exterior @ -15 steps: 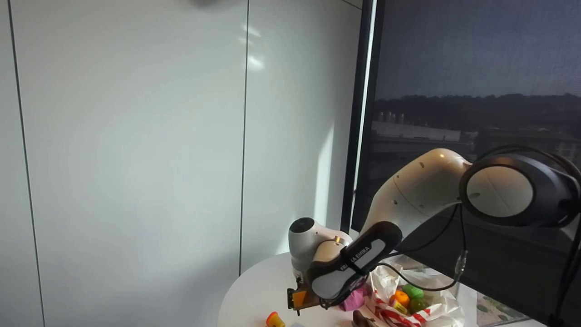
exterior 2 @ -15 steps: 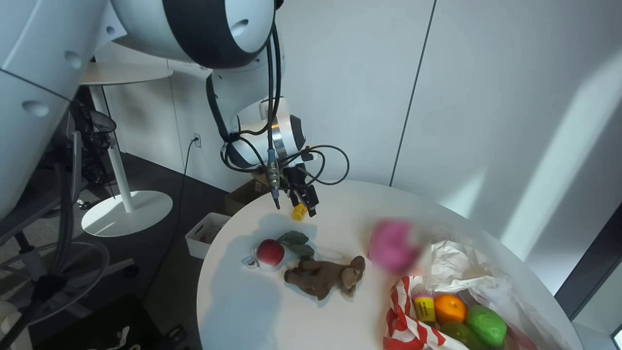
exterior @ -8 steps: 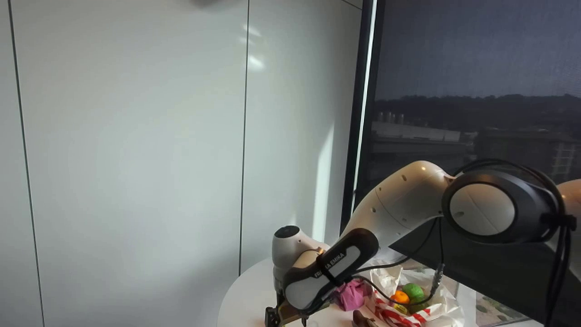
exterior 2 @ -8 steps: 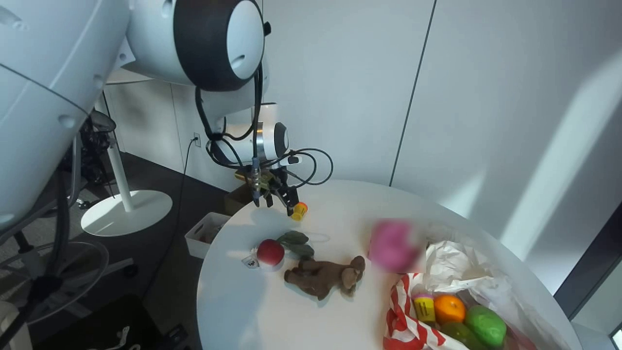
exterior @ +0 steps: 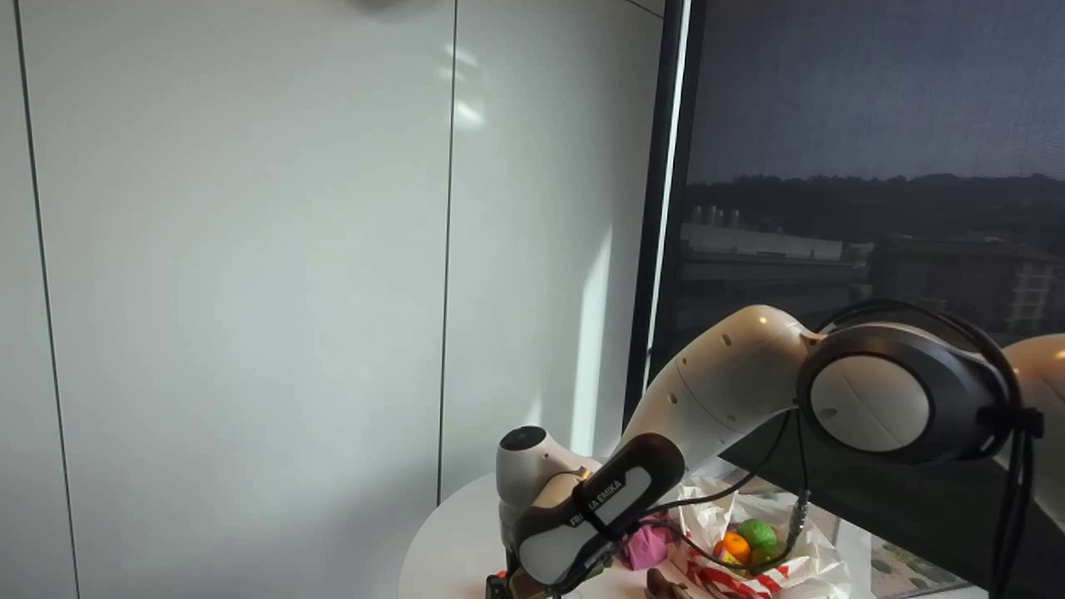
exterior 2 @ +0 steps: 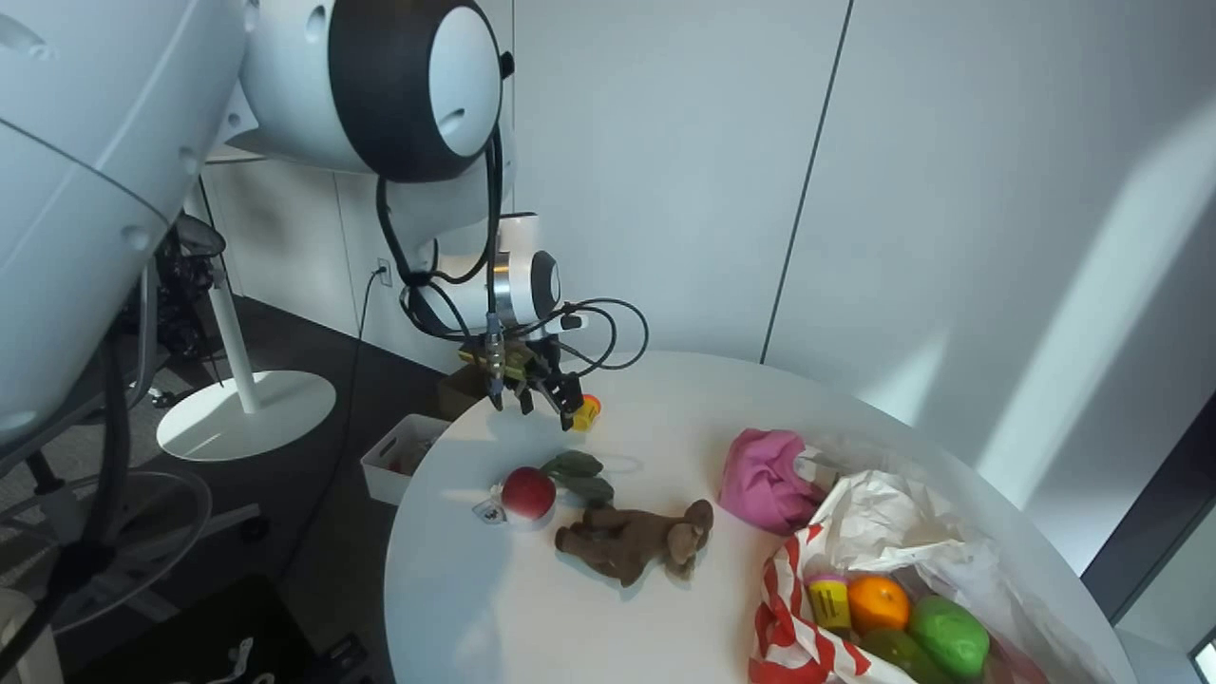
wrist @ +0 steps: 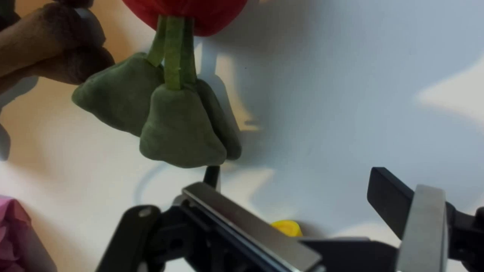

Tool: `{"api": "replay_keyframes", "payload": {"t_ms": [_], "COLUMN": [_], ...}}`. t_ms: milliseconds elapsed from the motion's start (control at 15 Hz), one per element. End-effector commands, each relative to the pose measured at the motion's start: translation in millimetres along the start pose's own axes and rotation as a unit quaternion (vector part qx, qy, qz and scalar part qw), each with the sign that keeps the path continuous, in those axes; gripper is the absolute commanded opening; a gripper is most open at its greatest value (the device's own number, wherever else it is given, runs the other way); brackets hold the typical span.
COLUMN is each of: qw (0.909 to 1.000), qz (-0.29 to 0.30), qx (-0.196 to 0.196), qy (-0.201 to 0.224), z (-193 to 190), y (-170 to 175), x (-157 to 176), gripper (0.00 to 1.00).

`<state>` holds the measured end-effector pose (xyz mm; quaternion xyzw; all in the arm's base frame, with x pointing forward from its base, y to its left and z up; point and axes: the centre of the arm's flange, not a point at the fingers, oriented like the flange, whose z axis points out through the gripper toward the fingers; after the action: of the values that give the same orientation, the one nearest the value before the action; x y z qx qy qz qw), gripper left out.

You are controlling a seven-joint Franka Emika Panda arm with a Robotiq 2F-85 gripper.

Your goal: Put the orange, avocado, apple and two yellow containers in the plastic bag.

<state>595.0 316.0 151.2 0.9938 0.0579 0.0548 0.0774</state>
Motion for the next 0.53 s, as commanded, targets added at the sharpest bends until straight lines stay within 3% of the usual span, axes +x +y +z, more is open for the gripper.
{"api": "replay_keyframes", "payload": {"t_ms": [0, 467], "qw": [0.9998, 0.9991], "qz": [-0.014, -0.039], "qx": [0.011, 0.013], "qy": [0.008, 0.007], "z": [15, 29], "y": [-10, -31], "x": [13, 50], "gripper": [1.00, 1.00]}}
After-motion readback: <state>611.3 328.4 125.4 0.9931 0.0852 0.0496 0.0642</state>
